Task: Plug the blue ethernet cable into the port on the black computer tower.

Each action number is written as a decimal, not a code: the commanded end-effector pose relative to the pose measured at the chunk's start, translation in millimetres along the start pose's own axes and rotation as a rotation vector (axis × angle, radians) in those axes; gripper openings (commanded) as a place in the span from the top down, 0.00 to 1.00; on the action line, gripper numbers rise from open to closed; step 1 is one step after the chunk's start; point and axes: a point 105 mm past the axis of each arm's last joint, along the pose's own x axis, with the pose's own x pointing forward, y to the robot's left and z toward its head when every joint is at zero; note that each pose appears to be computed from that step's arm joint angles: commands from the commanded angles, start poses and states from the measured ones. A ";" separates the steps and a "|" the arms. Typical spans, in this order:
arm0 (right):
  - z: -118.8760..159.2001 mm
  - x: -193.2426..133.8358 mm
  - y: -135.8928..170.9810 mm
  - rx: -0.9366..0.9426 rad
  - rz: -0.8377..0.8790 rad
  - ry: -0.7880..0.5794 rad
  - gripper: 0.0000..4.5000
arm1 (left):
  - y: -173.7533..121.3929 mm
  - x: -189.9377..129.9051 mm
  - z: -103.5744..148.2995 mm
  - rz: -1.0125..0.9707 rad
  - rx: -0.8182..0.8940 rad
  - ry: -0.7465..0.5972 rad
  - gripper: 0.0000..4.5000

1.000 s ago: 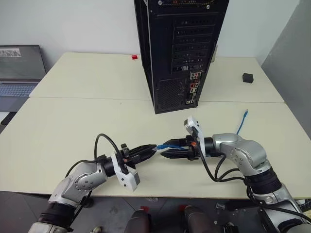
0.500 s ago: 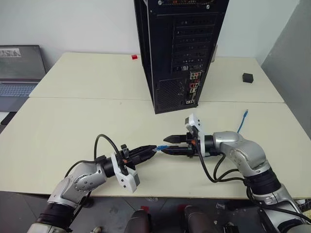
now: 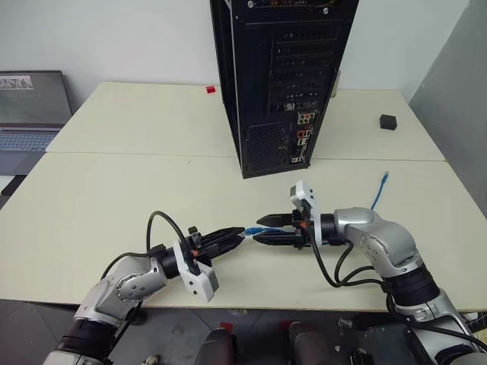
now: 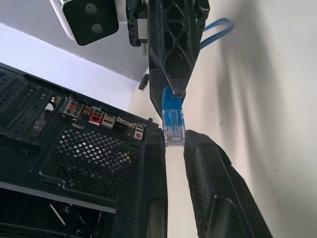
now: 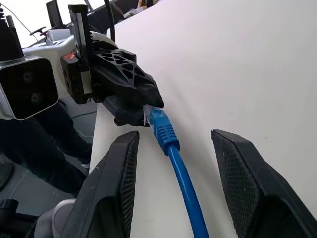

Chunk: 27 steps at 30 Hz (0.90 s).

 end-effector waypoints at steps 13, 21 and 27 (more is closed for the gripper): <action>18.0 2.0 -2.2 -0.300 -0.108 -0.131 0.54 | 5.2 -1.6 6.9 0.016 0.036 -0.027 0.94; 10.5 -11.8 1.4 -0.255 -0.097 -0.130 0.54 | 4.2 -3.8 3.8 0.011 0.032 -0.014 0.94; -3.8 -13.9 4.4 -0.183 -0.065 -0.047 0.54 | 4.4 -3.3 3.9 0.014 0.035 -0.019 0.94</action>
